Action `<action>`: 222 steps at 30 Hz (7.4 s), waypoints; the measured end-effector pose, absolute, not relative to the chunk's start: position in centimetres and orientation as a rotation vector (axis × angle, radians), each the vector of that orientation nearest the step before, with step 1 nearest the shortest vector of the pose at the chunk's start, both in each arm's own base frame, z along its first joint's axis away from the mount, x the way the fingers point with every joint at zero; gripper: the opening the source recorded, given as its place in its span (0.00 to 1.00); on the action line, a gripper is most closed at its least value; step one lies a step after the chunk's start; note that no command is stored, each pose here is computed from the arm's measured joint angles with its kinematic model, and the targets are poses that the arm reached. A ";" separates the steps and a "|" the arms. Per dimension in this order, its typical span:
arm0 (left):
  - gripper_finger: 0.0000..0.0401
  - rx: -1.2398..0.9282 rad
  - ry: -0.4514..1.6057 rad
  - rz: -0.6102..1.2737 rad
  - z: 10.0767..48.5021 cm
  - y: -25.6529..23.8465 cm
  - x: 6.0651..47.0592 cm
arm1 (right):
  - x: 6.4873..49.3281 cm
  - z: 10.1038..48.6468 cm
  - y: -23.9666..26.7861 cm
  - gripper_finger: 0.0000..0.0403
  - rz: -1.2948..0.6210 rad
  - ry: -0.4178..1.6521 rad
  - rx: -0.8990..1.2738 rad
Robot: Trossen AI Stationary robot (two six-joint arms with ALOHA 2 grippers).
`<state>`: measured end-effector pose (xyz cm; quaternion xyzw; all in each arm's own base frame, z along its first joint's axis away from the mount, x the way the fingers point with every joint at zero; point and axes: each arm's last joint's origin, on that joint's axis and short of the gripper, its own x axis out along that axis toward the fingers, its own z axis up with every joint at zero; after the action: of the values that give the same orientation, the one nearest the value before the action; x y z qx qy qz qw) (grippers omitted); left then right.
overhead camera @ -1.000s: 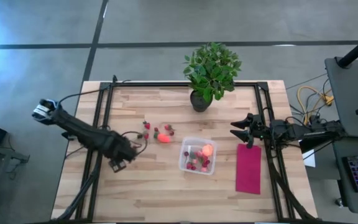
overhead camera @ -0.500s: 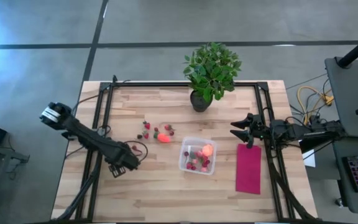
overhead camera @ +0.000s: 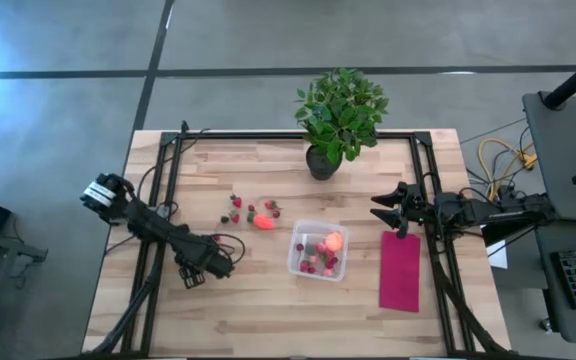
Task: Pick and placing Produce into tupperware
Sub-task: Put the red strawberry into the transparent bin, then put the red cherry into the transparent bin
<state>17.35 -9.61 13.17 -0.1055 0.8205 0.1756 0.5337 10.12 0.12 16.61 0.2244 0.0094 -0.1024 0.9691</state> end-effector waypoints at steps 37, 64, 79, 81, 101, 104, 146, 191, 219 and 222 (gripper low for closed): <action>0.33 0.017 0.529 0.012 25.3 -5.6 34.9 | 10.1 16.6 0.1 0.58 -0.207 0.019 0.453; 0.51 0.013 0.817 0.089 24.1 -4.3 41.4 | 10.1 16.6 0.1 0.58 -0.207 0.019 0.454; 0.65 -0.089 1.469 0.452 27.7 -3.8 27.7 | 10.1 16.6 0.1 0.58 -0.207 0.019 0.453; 0.65 -0.204 1.492 0.485 27.3 -3.9 25.8 | 10.1 16.6 0.1 0.58 -0.207 0.019 0.454; 0.65 -0.153 1.402 0.297 19.0 -7.7 14.9 | 10.1 16.6 0.1 0.58 -0.207 0.019 0.454; 0.65 -0.198 1.379 0.370 18.3 -7.5 14.4 | 10.1 16.6 0.1 0.58 -0.207 0.019 0.453; 0.65 -0.240 1.361 0.411 14.5 -7.4 14.5 | 10.1 16.6 0.1 0.58 -0.207 0.019 0.453; 0.26 -0.212 1.384 0.233 14.5 -3.8 15.8 | 10.1 16.6 0.1 0.58 -0.207 0.019 0.453; 0.17 0.249 0.915 -0.017 25.4 -2.5 30.9 | 10.1 16.6 0.1 0.58 -0.207 0.019 0.454; 0.17 0.278 0.896 -0.107 25.8 -2.0 34.4 | 10.1 16.6 0.1 0.58 -0.207 0.019 0.454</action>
<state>34.36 -2.05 25.76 0.1339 0.4315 -0.0517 0.8906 10.12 0.12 16.61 0.2245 0.0094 -0.1024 0.9690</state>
